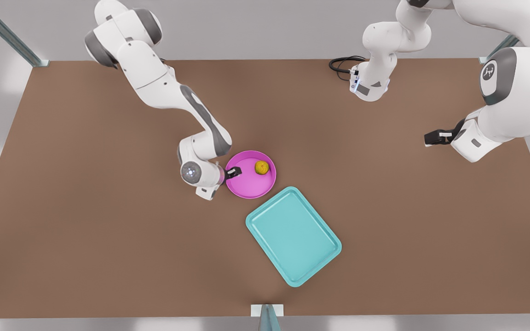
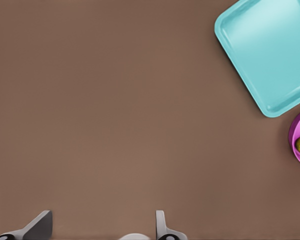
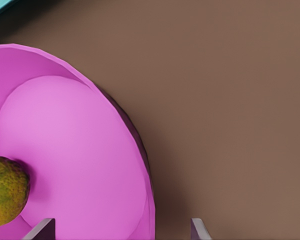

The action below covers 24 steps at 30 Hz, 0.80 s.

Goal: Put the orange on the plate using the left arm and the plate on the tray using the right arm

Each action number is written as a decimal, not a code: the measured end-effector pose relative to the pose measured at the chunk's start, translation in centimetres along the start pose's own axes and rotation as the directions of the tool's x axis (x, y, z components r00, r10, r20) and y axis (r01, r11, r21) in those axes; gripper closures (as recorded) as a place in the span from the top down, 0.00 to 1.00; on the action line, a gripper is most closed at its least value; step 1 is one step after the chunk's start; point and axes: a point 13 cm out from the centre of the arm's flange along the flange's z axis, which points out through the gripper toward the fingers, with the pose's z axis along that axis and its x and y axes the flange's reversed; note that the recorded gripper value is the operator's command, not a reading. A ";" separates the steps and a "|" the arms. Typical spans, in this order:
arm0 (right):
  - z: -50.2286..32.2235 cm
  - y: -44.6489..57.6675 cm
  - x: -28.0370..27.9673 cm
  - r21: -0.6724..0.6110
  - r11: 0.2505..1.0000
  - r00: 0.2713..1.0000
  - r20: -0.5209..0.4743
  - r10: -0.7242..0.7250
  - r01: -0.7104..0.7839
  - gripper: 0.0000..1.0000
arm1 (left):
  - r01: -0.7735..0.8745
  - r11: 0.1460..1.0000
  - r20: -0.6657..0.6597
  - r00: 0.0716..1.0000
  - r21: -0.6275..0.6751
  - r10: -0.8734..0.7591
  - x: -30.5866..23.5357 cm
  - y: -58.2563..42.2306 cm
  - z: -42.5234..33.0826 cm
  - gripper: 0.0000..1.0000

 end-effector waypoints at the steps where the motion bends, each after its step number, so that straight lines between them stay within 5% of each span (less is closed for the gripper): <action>1: 0.3 0.1 -0.1 0.000 1.000 1.000 -0.001 -0.001 0.001 1.00 | -0.009 1.000 -0.001 1.000 0.000 0.009 0.0 0.0 0.0 1.00; 5: 1.1 0.4 -0.2 -0.002 1.000 1.000 -0.007 0.000 0.000 1.00 | -0.039 0.999 -0.003 0.999 -0.001 0.039 0.1 -0.1 0.0 1.00; 7: 1.3 0.4 -0.2 -0.004 1.000 1.000 -0.008 0.002 -0.002 0.77 | -0.051 0.999 -0.003 0.999 -0.001 0.051 0.1 -0.1 0.0 1.00; 9: 1.4 0.2 -0.3 -0.004 1.000 1.000 -0.009 0.003 -0.003 0.69 | -0.062 0.998 -0.004 0.998 -0.001 0.062 0.1 -0.1 0.0 1.00; 12: 1.7 0.0 -0.5 -0.004 1.000 1.000 -0.011 0.003 -0.003 0.59 | -0.076 0.997 -0.004 0.997 -0.001 0.076 0.2 -0.1 0.0 1.00; 17: 2.2 -0.1 -0.8 -0.005 1.000 1.000 -0.012 0.001 -0.001 0.58 | -0.094 0.996 -0.006 0.996 0.000 0.094 0.1 -0.1 0.1 1.00; 20: 2.3 0.0 -1.0 -0.008 1.000 1.000 -0.011 -0.002 0.002 0.36 | -0.103 0.995 -0.007 0.995 0.000 0.103 0.1 -0.1 0.1 1.00; 24: 2.1 -0.2 -1.2 -0.011 1.000 1.000 -0.007 -0.004 0.004 0.23 | -0.113 0.994 -0.007 0.994 0.000 0.113 0.1 -0.1 0.1 1.00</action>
